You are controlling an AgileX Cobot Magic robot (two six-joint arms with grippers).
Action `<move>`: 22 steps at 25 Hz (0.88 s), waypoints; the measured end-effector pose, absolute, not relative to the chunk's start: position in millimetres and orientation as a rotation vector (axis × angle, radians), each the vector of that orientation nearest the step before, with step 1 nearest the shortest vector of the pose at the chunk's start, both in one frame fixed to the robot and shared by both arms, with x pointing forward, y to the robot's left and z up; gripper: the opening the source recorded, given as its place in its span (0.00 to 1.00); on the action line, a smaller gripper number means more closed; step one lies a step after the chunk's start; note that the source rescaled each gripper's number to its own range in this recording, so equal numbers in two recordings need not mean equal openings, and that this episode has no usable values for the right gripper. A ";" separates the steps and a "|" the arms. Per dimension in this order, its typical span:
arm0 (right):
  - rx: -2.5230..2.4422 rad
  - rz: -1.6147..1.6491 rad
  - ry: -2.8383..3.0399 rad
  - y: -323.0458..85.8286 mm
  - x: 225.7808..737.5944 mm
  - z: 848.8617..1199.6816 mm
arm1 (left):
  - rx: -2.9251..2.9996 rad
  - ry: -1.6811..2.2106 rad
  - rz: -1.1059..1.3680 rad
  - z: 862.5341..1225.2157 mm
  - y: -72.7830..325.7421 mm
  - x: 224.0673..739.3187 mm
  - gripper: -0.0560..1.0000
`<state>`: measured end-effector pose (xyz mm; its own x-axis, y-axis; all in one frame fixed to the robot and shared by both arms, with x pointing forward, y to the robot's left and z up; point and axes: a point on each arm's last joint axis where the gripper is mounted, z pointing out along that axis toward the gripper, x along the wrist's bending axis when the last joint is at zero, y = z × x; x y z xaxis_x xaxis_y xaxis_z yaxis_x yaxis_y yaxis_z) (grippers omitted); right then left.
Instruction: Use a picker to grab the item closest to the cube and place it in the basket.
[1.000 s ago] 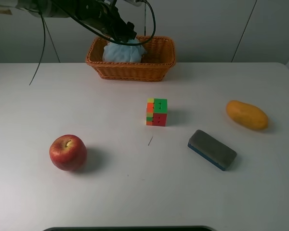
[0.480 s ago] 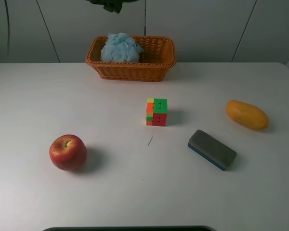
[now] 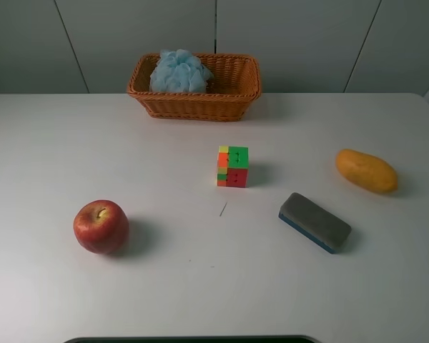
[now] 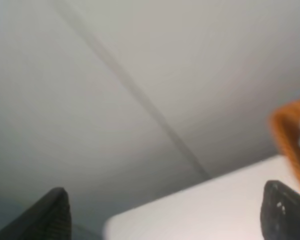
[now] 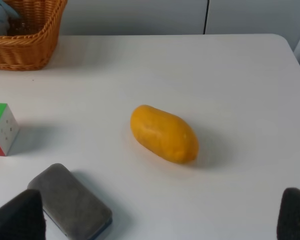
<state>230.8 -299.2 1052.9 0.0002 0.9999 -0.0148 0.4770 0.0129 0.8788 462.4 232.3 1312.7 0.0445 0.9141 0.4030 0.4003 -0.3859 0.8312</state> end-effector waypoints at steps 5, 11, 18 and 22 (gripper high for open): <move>1.555 0.918 1.569 -299.2 230.8 1052.9 | 1.639 1.370 1.433 1323.6 285.6 383.9 1.00; 1.555 0.918 1.569 -299.2 230.8 1052.9 | 1.469 1.487 1.433 1285.5 334.6 306.2 1.00; 1.555 0.918 1.569 -299.2 230.8 1052.9 | 1.258 1.711 1.402 1223.2 349.1 222.4 1.00; 1.554 0.919 1.567 -299.2 230.9 1053.0 | 1.172 1.716 1.352 1189.7 335.1 187.0 1.00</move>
<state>230.9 -299.2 1053.0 0.0002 0.9999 -0.0148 0.4755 0.0129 0.8796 187.0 335.1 1189.7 -0.3888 0.9207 0.0351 0.2496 0.0686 0.9659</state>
